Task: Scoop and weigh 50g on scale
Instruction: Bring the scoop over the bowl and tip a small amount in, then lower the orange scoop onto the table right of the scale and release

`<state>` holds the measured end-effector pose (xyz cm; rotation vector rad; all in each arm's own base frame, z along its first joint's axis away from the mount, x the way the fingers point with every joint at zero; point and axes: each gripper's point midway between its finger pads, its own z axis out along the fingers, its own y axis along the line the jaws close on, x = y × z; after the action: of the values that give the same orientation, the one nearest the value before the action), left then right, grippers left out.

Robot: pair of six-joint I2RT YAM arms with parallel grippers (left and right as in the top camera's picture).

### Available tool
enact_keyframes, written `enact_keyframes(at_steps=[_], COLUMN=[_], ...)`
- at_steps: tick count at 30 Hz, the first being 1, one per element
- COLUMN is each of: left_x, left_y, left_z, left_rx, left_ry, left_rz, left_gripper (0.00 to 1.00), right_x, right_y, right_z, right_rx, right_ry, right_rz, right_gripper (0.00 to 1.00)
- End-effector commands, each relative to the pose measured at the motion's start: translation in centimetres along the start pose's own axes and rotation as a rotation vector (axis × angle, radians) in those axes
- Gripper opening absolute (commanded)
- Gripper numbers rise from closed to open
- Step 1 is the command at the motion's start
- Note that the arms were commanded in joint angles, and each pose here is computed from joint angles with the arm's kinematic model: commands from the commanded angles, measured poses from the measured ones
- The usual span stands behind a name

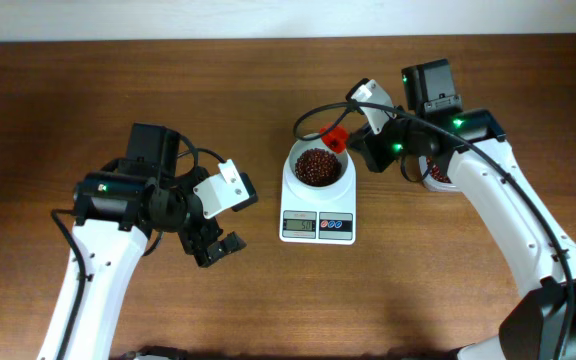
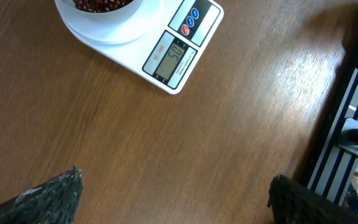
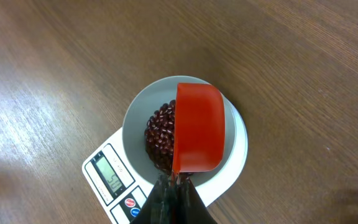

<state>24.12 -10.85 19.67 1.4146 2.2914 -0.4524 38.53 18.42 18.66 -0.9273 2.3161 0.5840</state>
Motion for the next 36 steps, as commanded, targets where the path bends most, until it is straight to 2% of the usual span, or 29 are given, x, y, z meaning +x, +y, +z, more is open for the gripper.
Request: enact_keyframes(at_steps=[1, 5, 9, 15, 19, 21, 25, 31, 34, 36], left_x=[-0.6, -0.5, -0.5, -0.5, -0.5, -0.6, -0.5, -0.6, -0.5, -0.5], left_y=[0.1, 0.1, 0.1, 0.1, 0.1, 0.1, 0.1, 0.1, 0.1, 0.1], left_z=[-0.4, -0.4, -0.4, -0.4, -0.4, -0.4, -0.4, -0.4, -0.4, -0.4], left_rx=[0.000, 0.000, 0.000, 0.000, 0.000, 0.000, 0.000, 0.000, 0.000, 0.000], left_ry=[-0.022, -0.021, -0.021, -0.021, -0.021, -0.022, -0.021, -0.022, -0.021, -0.021], left_rz=[0.014, 0.014, 0.014, 0.014, 0.014, 0.014, 0.014, 0.014, 0.014, 0.014], left_gripper=[0.99, 0.99, 0.99, 0.99, 0.99, 0.99, 0.99, 0.99, 0.99, 0.99], right_x=[-1.2, -1.2, -0.1, 4.1, 8.7, 12.3, 15.6, 15.6, 11.3, 8.6], right_y=[0.1, -1.0, -3.5, -8.7, -11.5, -13.6, -16.9, -18.3, -18.5, -18.5], right_z=[-1.7, -3.2, -4.8, -8.4, -10.6, -12.0, -13.9, -15.6, -17.1, -19.5], right_rx=[-0.041, -0.099, -0.081, 0.009, 0.113, 0.243, 0.481, 0.771, 0.846, 0.901], right_ry=[-0.064, -0.120, -0.137, -0.121, -0.027, 0.087, 0.250, 0.479, 0.411, 0.313], right_rz=[0.002, 0.063, 0.141, 0.299, 0.383, 0.448, 0.443, 0.303, 0.240, 0.289], right_gripper=[0.04, 0.04, 0.04, 0.04, 0.04, 0.04, 0.04, 0.04, 0.04, 0.04])
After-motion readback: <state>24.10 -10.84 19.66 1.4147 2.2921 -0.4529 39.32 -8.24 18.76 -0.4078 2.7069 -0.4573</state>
